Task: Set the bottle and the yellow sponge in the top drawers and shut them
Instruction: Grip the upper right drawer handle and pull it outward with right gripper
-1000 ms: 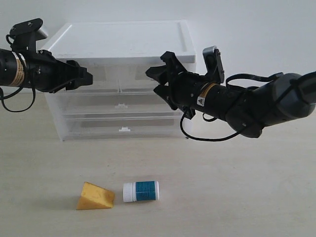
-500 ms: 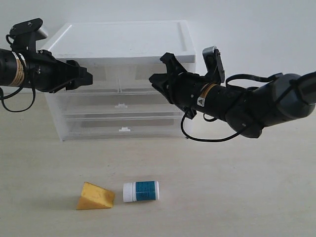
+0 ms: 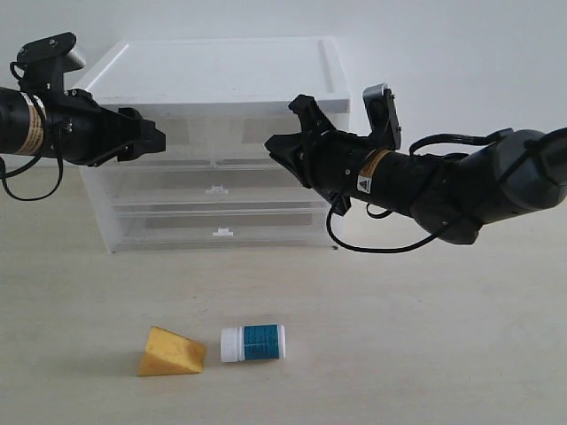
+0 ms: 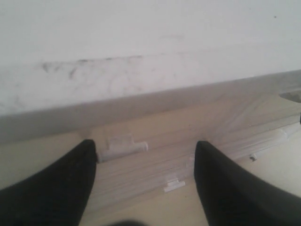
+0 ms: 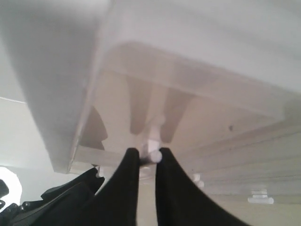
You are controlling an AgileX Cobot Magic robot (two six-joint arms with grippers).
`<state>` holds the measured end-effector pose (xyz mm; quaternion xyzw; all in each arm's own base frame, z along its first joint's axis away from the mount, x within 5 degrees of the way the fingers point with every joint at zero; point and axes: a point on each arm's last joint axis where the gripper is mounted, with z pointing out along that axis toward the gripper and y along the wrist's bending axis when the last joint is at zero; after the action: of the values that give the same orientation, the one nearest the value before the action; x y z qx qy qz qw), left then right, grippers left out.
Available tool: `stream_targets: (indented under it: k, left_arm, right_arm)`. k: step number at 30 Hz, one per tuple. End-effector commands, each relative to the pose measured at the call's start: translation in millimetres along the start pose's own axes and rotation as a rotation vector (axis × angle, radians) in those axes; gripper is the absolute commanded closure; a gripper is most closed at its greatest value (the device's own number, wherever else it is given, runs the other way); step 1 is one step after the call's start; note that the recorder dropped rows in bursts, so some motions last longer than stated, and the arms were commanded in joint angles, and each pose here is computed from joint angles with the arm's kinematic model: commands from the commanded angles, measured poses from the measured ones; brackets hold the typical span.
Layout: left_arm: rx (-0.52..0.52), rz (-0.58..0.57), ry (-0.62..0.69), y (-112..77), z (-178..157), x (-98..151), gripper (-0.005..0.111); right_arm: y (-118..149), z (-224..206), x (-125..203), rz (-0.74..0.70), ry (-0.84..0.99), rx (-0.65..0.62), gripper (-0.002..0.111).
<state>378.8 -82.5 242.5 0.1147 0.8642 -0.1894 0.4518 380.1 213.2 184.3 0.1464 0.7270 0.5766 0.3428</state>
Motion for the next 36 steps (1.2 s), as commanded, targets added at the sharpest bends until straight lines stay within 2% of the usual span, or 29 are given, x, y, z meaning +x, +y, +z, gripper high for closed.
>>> stream_targets:
  k: [1,10,26,36]
  left_arm:
    - [-0.052,-0.004,-0.047,4.3,-1,-11,0.048]
    - [-0.053,-0.01,-0.028,6.6,5,-6,0.048]
    - [-0.054,-0.012,-0.017,7.9,8,-3,0.048]
    - [-0.047,-0.01,-0.021,7.2,8,-5,0.048]
  right_arm:
    - [15,0,3,-0.056,0.062,-0.102,0.108]
    - [7,-12,14,-0.054,0.097,-0.098,0.108]
    - [30,-53,31,-0.12,0.166,-0.138,0.108]
    - [19,-66,44,-0.087,0.187,-0.144,0.108]
